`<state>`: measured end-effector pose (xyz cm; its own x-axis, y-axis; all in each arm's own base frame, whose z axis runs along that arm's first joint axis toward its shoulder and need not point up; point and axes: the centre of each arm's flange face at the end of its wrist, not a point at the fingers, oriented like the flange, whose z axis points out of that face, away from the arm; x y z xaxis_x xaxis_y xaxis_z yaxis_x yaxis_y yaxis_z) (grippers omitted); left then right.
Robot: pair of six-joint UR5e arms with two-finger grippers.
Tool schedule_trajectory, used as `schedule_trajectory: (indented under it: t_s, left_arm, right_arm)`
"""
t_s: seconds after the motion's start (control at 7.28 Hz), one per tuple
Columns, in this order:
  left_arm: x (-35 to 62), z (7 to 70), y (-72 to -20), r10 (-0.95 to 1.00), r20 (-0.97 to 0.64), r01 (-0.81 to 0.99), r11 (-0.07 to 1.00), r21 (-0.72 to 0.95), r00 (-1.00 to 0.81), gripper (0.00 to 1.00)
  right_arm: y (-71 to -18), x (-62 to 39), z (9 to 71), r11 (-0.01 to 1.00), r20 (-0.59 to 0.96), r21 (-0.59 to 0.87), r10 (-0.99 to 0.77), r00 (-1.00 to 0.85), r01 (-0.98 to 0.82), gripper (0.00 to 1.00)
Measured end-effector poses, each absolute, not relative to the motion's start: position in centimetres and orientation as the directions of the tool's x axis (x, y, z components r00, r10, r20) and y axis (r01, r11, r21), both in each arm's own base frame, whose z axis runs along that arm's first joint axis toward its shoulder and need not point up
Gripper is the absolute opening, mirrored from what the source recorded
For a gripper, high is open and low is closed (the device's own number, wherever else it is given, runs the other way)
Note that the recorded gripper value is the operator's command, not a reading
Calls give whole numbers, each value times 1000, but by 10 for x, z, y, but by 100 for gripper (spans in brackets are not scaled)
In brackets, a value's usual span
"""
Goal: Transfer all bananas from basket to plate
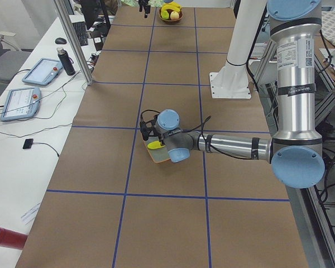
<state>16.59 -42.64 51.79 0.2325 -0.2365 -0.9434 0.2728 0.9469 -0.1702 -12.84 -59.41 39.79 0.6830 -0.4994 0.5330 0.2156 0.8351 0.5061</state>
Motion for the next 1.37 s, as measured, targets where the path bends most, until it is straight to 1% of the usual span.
schedule_trajectory:
  t_s: [0.14, 0.27, 0.69, 0.96, 1.24, 1.37]
  left_arm:
    - [164, 503, -428, -212, -952, 273, 950, -149, 218, 100]
    - [164, 494, -430, -197, -958, 277, 951, -135, 210, 100]
    - [163, 486, -432, -183, -962, 282, 952, -122, 202, 100]
    - [162, 488, -431, -172, -963, 280, 954, -111, 207, 100]
    - [161, 491, -428, -157, -964, 277, 956, -94, 213, 100]
    - [160, 492, -426, -152, -965, 276, 957, -90, 212, 100]
  right_arm:
    - [-590, -112, 421, 846, 538, 484, -490, 685, 224, 100]
    - [-582, -84, 457, 859, 534, 453, -474, 700, 237, 100]
    - [-528, 23, 587, 934, 545, 290, -339, 767, 207, 100]
    - [-497, 83, 672, 954, 567, 222, -295, 769, 203, 99]
    - [-476, 110, 740, 968, 612, 186, -250, 751, 171, 96]
    - [-473, 112, 756, 975, 622, 166, -218, 752, 145, 94]
